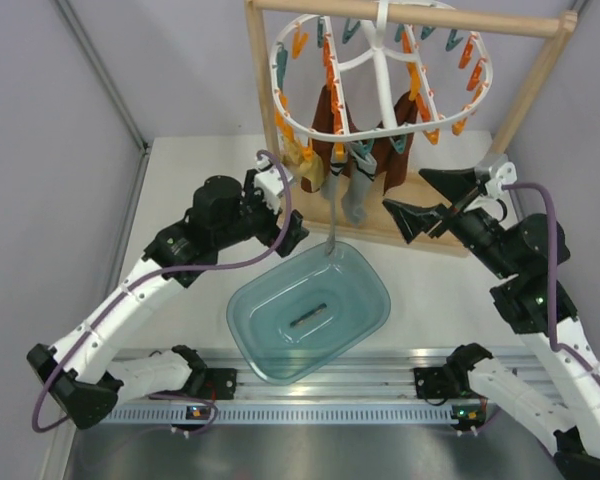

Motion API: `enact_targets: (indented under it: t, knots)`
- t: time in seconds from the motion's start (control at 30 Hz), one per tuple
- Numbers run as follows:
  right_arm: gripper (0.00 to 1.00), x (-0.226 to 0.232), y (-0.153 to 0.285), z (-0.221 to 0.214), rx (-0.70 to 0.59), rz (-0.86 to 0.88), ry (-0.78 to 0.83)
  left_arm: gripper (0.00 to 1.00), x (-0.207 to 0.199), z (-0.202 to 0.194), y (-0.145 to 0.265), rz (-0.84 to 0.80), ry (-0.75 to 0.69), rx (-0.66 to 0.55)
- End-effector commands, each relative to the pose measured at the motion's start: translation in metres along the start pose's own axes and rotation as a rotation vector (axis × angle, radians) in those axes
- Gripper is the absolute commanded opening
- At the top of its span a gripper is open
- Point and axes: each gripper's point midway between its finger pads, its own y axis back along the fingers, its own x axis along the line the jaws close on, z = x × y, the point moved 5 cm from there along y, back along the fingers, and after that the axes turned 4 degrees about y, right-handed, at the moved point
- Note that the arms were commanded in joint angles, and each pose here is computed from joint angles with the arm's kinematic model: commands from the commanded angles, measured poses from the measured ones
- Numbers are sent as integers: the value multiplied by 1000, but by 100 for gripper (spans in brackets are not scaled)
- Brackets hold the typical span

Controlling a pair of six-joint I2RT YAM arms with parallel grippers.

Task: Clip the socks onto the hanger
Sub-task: Reset both arms

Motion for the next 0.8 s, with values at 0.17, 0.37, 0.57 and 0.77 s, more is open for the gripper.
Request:
enact_targets:
  t: [0.17,0.37,0.57,0.77]
  knots:
    - [100,-17,60,-55,249,-192,70,98,38,-62,61,122,258,237]
    - [100,-22,87,-91,394,-242,42,98,91,-116,84,490,386,426]
    - [100,-25,100,-133,521,-265,2,98,104,-127,97,607,411,429]
    - [100,-28,103,-138,505,-300,-59,97,104,-129,108,644,417,388]
